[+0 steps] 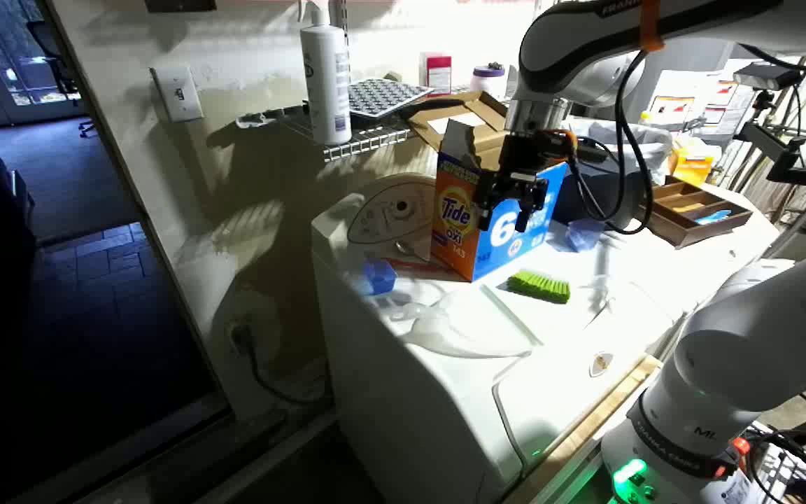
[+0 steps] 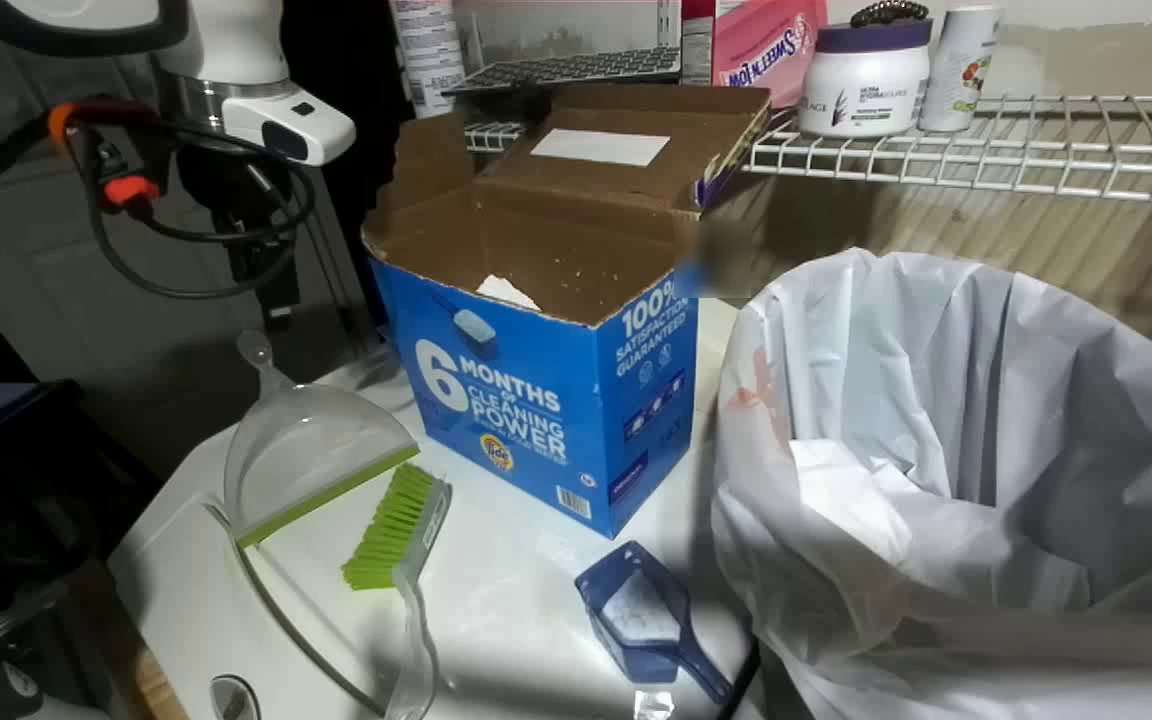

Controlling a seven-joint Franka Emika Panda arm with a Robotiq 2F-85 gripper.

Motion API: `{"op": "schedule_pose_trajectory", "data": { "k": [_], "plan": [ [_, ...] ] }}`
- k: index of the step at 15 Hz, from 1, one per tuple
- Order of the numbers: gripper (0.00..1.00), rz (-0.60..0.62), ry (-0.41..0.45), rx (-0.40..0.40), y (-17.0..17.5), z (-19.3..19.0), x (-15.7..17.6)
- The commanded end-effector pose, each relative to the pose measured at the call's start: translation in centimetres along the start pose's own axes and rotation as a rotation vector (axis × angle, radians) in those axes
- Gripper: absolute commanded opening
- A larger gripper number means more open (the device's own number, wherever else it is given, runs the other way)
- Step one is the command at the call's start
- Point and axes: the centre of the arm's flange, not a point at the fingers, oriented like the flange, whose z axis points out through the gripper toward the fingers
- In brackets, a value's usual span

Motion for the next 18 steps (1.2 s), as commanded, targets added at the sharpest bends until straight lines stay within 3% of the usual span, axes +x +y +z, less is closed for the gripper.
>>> {"op": "schedule_pose_trajectory", "data": {
  "k": [1,7,14,18],
  "plan": [
    [1.00,0.000,0.000,0.000,0.0,0.0,0.0],
    [1.00,-0.061,-0.001,-0.026,-1.3,0.9,-1.0],
    [1.00,-0.358,0.040,-0.219,-6.0,4.4,-4.8],
    [1.00,-0.538,0.103,-0.275,-8.0,7.2,-6.8]
  ]
}}
